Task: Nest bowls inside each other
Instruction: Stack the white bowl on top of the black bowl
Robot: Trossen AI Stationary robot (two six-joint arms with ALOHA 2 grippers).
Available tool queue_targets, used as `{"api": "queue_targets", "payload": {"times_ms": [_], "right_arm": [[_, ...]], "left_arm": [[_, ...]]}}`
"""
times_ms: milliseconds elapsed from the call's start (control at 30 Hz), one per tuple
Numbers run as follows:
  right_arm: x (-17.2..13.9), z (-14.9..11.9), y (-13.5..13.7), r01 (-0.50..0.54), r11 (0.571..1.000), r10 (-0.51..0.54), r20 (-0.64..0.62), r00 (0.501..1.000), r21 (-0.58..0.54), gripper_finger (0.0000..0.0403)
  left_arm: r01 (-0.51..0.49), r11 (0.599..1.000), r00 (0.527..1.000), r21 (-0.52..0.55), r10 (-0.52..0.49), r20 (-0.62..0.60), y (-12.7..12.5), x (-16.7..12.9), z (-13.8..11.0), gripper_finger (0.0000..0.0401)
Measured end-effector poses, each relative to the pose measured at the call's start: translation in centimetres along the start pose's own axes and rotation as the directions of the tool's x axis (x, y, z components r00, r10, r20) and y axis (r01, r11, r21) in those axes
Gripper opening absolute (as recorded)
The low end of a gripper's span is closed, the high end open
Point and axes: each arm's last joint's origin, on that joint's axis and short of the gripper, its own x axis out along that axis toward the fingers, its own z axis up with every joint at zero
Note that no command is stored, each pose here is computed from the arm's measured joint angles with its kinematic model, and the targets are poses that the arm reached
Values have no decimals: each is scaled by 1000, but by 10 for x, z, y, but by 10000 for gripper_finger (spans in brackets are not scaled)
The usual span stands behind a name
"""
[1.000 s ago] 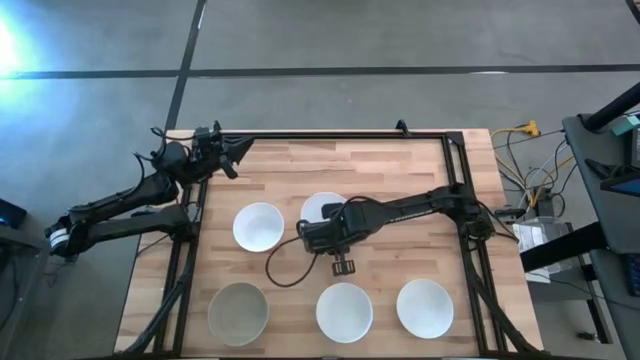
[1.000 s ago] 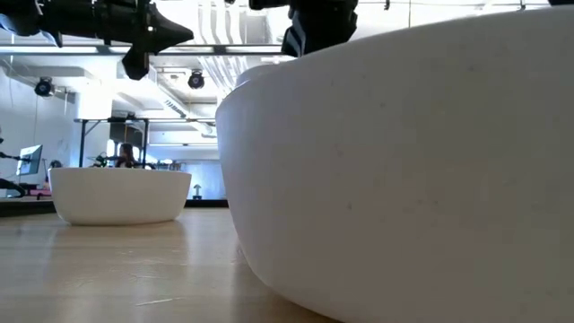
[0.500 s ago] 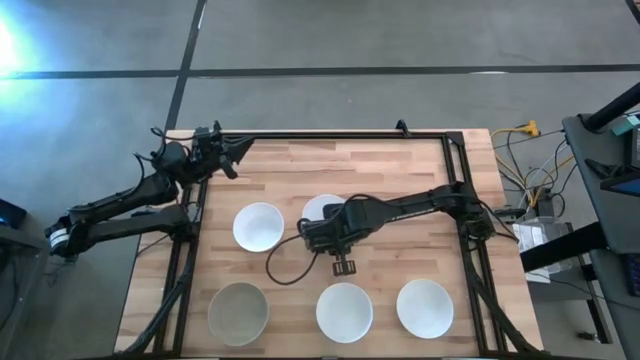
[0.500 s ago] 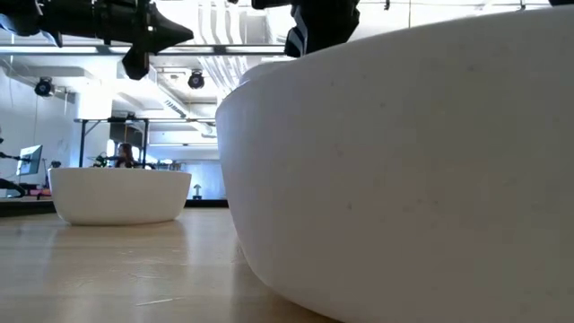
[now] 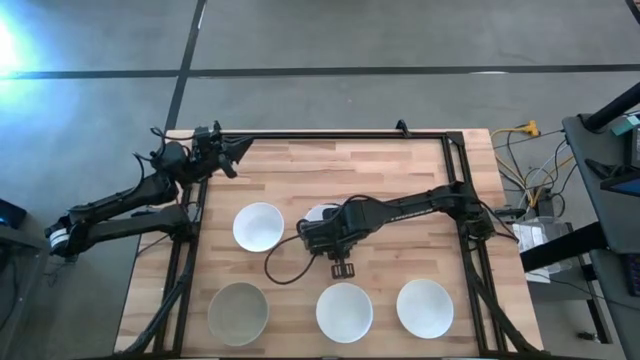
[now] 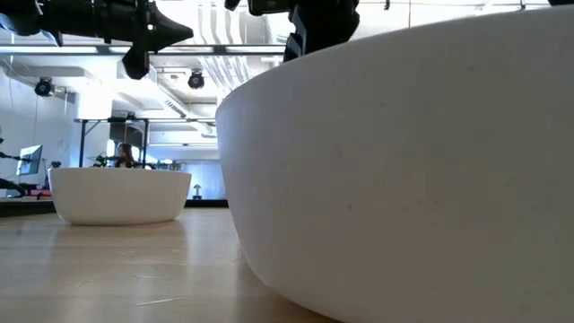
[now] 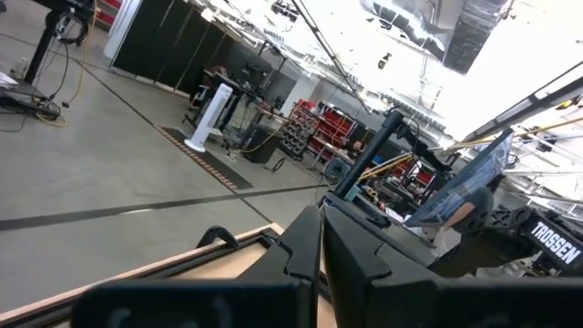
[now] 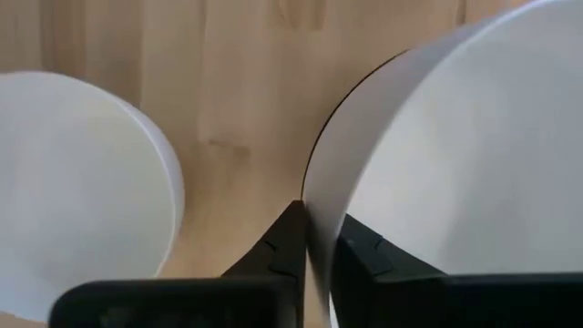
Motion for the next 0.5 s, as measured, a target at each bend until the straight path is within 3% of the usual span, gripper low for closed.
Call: {"api": "queue_targets", "payload": {"times_ms": [333, 500], "right_arm": [[-2, 1, 0, -3, 999, 3, 10, 1000, 50, 103], [-26, 7, 1, -10, 995, 1, 90, 996, 101, 131]], "left_arm": [[1, 1000, 1000, -10, 0, 2, 0, 0, 0, 0], [0, 1000, 1000, -26, 0, 1, 0, 0, 0, 0]]}}
